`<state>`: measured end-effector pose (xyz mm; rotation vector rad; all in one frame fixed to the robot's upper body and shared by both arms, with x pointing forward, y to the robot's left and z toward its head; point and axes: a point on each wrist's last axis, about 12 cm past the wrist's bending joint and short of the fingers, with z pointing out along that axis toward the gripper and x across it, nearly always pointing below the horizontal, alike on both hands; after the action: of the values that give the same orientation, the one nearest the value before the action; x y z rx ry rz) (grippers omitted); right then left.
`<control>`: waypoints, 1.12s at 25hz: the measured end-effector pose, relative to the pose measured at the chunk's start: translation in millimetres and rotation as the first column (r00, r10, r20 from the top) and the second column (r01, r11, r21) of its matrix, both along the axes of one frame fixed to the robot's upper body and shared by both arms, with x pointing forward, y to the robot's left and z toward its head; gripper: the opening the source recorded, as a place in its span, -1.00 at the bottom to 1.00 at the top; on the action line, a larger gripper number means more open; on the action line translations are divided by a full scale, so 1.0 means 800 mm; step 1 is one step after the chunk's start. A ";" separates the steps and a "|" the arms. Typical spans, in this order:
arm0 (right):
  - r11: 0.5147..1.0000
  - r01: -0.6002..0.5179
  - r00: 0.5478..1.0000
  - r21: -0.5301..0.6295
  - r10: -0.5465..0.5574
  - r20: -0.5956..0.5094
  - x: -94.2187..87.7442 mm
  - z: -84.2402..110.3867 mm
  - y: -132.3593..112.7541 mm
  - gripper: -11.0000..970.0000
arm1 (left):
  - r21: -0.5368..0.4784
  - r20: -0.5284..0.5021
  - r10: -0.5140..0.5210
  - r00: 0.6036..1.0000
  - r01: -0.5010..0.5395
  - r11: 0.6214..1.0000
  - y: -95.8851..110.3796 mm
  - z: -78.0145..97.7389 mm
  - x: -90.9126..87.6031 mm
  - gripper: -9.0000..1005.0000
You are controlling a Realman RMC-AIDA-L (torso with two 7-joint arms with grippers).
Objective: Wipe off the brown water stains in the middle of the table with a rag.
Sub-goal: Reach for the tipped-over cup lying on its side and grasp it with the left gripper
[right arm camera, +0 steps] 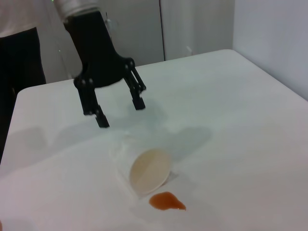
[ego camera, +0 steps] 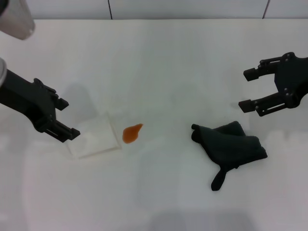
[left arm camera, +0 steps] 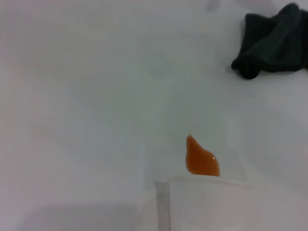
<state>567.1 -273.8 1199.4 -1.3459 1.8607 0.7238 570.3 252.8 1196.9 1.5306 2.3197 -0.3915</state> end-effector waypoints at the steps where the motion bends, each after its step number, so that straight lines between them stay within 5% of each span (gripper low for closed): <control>1: 1.000 -0.001 1.000 0.000 0.001 0.001 0.000 0.000 0.000 0.73 | 0.003 0.000 -0.002 1.000 0.002 1.000 -0.002 -0.004 0.001 0.68; 14: 1.000 -0.012 1.000 0.001 0.012 0.011 0.004 0.004 0.006 0.73 | 0.026 -0.013 -0.021 1.000 0.021 0.999 -0.020 -0.052 0.009 0.68; 28: 1.000 -0.020 1.000 0.004 0.020 0.012 0.004 0.005 0.010 0.73 | 0.082 0.048 -0.070 0.996 0.066 0.994 -0.040 -0.079 0.013 0.68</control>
<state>570.6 -265.6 1203.0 -1.3652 1.8380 0.7275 581.1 221.0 1134.1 1.6410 2.2746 -0.2764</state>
